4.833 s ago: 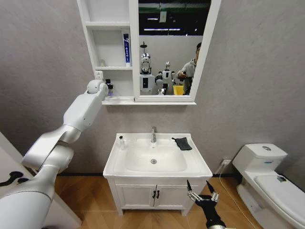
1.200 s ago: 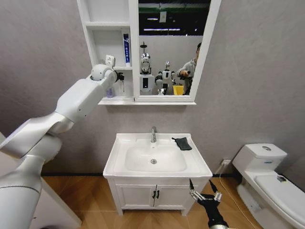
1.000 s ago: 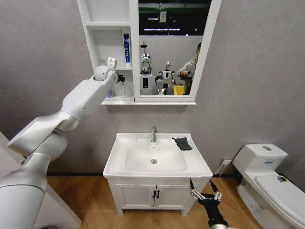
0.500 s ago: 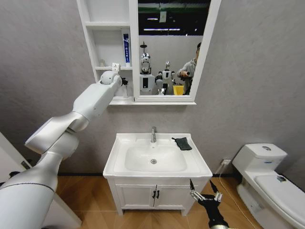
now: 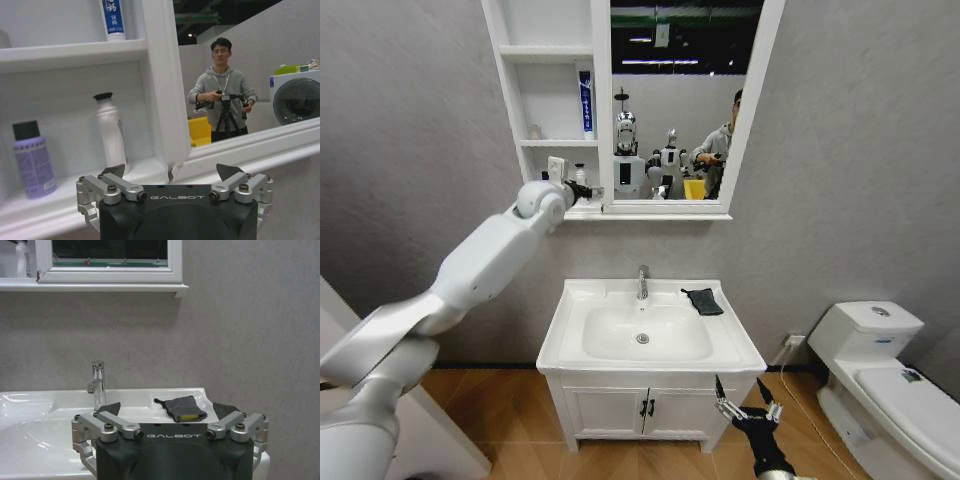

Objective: Move facial cleanser and shampoo from washbasin to cabinet, then wipe washbasin with towel.

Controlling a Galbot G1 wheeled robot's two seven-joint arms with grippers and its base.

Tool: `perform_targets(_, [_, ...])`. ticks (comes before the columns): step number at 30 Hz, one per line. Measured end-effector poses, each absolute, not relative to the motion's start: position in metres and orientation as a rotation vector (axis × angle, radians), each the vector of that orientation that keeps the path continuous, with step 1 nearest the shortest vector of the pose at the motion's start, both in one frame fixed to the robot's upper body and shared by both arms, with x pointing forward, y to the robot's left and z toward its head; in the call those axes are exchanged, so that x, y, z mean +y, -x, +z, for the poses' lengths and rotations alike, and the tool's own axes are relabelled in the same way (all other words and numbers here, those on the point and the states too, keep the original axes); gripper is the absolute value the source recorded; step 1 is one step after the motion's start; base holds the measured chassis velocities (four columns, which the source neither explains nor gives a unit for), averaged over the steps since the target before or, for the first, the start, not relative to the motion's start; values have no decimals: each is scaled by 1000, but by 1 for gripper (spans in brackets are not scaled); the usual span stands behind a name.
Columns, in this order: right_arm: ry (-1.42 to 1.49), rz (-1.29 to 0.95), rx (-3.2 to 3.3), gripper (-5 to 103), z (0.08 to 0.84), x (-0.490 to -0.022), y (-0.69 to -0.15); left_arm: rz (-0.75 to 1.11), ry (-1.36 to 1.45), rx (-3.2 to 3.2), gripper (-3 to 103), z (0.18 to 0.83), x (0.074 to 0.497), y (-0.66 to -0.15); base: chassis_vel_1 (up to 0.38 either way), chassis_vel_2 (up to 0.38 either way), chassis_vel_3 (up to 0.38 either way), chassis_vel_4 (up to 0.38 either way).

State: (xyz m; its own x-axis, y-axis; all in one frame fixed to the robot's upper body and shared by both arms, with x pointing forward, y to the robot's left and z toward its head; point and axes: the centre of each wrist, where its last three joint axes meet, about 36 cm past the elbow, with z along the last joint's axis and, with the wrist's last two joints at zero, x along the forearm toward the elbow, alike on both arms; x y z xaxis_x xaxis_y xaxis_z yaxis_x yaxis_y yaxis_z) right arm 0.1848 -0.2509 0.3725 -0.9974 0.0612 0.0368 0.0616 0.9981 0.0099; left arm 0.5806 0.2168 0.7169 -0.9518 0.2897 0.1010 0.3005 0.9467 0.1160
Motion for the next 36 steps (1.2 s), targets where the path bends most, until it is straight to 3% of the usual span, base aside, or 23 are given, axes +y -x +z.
perform_targets(3, [96, -3, -3094, 100, 370, -251, -185, -209, 366, -3023, 100, 668, 259, -525, 0, 0, 0, 0])
perform_targets(6, [99, -2, -3092, 100, 369, -251, -186, -232, 322, -3026, 100, 653, 275, -510, 0, 0, 0, 0])
perform_targets(8, [102, -3, -3079, 100, 363, -252, -185, -316, 224, -2977, 100, 598, 314, -470, 0, 0, 0, 0])
perform_targets(11, [105, 4, -3066, 100, 361, -251, -182, -333, 183, -2967, 100, 574, 334, -446, 0, 0, 0, 0])
perform_targets(25, [108, 39, -3040, 100, 357, -256, -173, -326, 47, -2978, 100, 492, 369, -339, 0, 0, 0, 0])
perform_targets(36, [63, 23, -3036, 100, 357, -254, -174, -162, -32, -3021, 100, 496, 361, -305, 0, 0, 0, 0])
